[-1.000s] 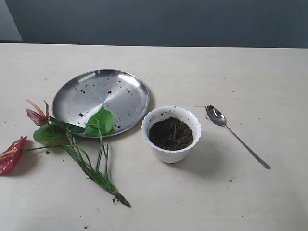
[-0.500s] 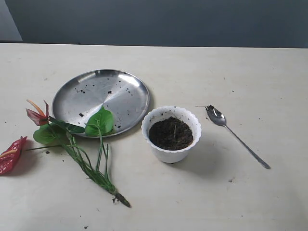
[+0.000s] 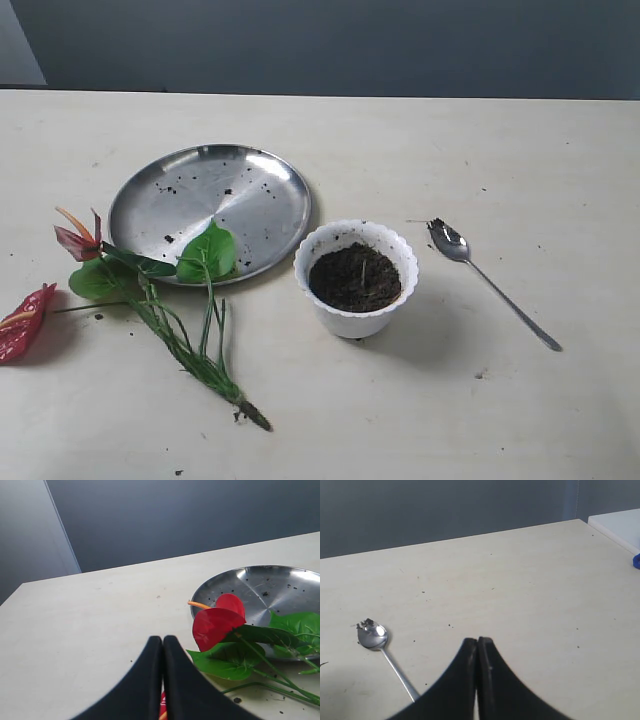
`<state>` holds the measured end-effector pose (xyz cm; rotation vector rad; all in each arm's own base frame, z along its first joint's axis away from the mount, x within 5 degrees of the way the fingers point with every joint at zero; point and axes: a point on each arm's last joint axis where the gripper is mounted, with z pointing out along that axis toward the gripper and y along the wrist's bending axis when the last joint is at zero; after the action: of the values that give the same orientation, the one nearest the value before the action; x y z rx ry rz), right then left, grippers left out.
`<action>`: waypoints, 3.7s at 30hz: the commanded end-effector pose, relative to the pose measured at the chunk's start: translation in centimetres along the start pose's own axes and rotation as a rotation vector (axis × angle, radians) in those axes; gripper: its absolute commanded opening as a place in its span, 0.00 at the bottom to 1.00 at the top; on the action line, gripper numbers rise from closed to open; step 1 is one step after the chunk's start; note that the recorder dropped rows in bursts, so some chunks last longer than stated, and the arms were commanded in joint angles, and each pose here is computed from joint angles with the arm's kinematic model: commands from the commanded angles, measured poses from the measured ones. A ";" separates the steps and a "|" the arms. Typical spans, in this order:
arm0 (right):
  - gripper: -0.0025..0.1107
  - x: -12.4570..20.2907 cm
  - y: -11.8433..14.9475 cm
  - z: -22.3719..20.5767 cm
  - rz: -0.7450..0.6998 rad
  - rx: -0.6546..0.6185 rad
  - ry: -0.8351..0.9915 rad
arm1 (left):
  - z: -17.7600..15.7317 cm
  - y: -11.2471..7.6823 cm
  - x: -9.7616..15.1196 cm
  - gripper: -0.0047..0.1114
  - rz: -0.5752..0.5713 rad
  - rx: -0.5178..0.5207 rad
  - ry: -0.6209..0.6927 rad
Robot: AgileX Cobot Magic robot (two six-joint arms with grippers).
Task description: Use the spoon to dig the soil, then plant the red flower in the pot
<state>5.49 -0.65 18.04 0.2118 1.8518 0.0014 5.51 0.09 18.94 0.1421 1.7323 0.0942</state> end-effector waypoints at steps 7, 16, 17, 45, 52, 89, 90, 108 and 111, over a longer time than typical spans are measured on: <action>0.02 -0.1 0.0 0.0 -0.006 0.002 -0.020 | 0.0 0.0 -0.1 0.05 -0.008 0.004 -0.006; 0.02 -0.1 0.0 0.0 -0.006 0.002 -0.020 | 0.0 0.0 -0.1 0.05 -0.008 0.004 -0.006; 0.02 -0.1 0.0 0.0 -0.006 0.002 -0.020 | 0.0 0.0 -0.1 0.05 -0.008 0.004 -0.006; 0.02 -0.1 0.0 0.0 -0.006 0.002 -0.020 | 0.0 0.0 -0.1 0.05 -0.008 0.004 -0.006; 0.02 -0.1 0.0 0.0 -0.006 0.002 -0.020 | 0.0 0.0 -0.1 0.05 -0.008 0.004 -0.006; 0.02 -2.5 0.4 -0.4 -0.063 -0.046 -0.284 | 0.0 0.0 -0.1 0.05 -0.008 0.004 -0.006; 0.02 -3.0 0.5 -0.6 0.061 -0.079 -0.344 | 0.0 0.0 -0.1 0.05 -0.008 0.004 -0.006; 0.02 -23.1 8.2 3.2 -0.279 -0.333 -0.003 | 0.0 0.0 -0.1 0.05 -0.008 0.004 -0.006; 0.02 -24.8 11.5 6.2 -0.393 -0.432 0.181 | 0.0 0.0 -0.1 0.05 -0.008 0.004 -0.006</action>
<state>16.56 4.10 40.99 -0.2789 1.8289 0.1415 5.51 0.09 18.94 0.1421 1.7323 0.0942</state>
